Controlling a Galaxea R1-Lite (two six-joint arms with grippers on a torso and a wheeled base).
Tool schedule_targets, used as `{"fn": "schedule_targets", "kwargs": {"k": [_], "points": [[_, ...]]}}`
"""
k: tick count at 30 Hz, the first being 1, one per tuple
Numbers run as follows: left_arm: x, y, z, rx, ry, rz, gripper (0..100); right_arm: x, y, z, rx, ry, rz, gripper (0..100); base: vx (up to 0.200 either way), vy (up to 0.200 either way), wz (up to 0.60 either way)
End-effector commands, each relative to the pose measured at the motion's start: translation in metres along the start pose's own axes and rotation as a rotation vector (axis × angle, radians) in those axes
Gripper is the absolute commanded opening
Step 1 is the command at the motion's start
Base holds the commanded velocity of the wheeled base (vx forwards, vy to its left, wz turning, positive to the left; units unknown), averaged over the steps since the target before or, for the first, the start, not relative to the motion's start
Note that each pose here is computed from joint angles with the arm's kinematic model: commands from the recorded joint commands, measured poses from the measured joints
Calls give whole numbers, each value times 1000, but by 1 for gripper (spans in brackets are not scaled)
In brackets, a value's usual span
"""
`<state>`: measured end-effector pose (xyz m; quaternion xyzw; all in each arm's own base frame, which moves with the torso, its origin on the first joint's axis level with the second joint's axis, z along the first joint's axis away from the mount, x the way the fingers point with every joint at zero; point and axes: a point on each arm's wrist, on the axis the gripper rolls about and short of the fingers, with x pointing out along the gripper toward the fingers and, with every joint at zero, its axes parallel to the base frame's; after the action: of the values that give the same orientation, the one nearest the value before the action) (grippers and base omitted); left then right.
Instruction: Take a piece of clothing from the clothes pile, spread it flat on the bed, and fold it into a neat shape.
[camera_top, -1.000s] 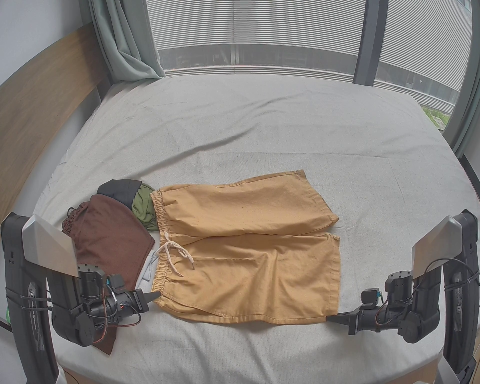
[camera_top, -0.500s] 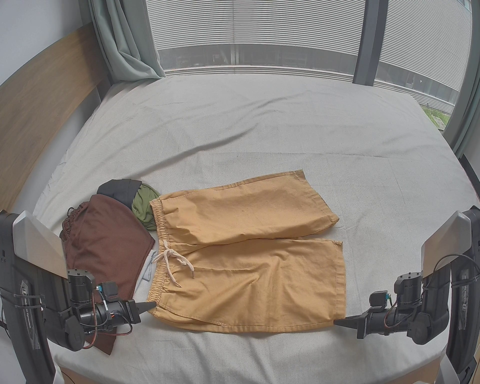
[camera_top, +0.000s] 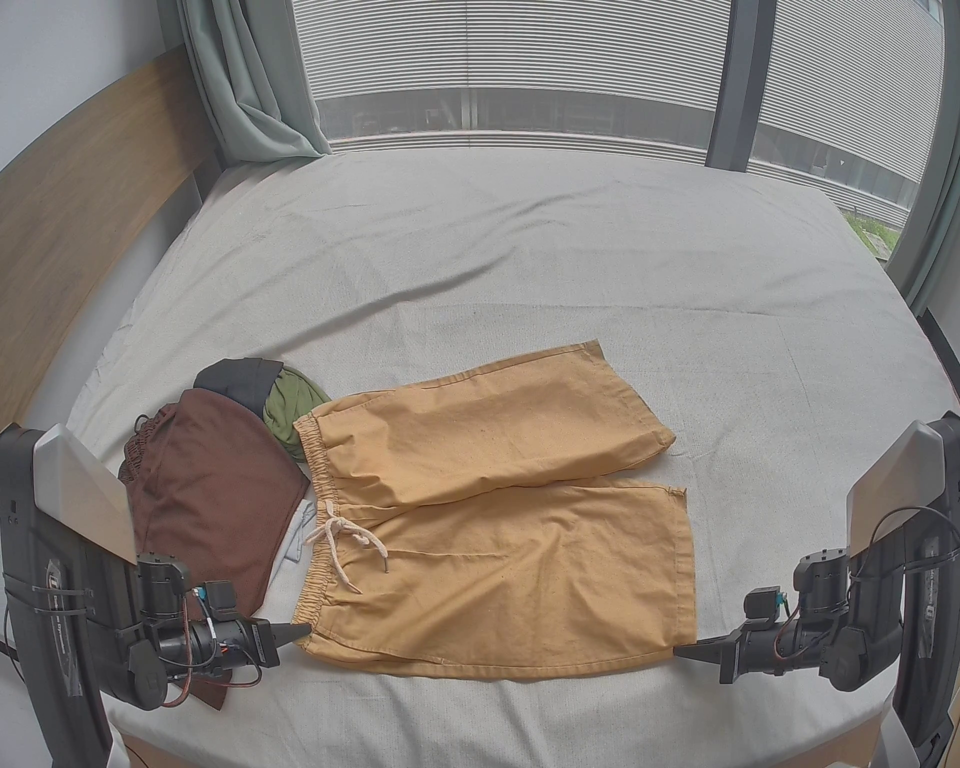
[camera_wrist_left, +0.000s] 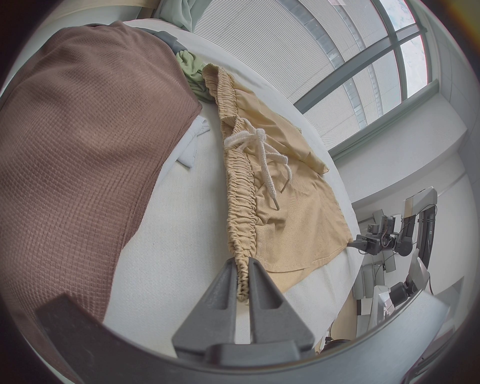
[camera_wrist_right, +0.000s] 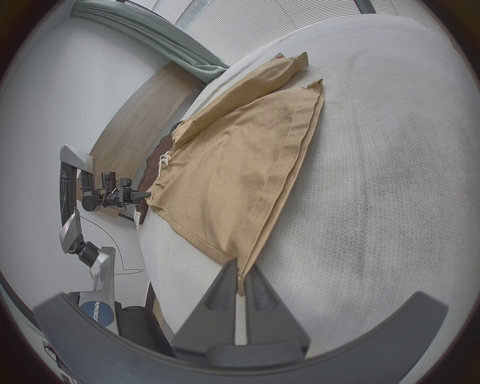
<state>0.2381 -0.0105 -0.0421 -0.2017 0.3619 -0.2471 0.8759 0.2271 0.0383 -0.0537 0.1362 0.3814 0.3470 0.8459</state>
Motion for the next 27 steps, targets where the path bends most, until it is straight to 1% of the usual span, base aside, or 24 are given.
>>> {"fn": "schedule_targets", "kwargs": {"k": [1,5,6,16,26,27], "points": [[4,2,-3,-7,15,0,0,1,0,-1,2,7,2,0,0,0,0],[5,1,-1,-2,7,-3,0,1,1,-3,0,15,4,0,0,0,0],[5,1,-1,0,5,-4,100,1,1,-3,-5,13,4,100,0,0,0],[7,2,0,1,1,-4,100,1,1,-3,-39,16,6,100,0,0,0],[7,2,-1,0,7,-7,100,2,0,-2,-44,10,3,100,0,0,0],[7,2,-1,-1,7,-7,0,2,0,-2,-43,9,3,100,0,0,0]]}}
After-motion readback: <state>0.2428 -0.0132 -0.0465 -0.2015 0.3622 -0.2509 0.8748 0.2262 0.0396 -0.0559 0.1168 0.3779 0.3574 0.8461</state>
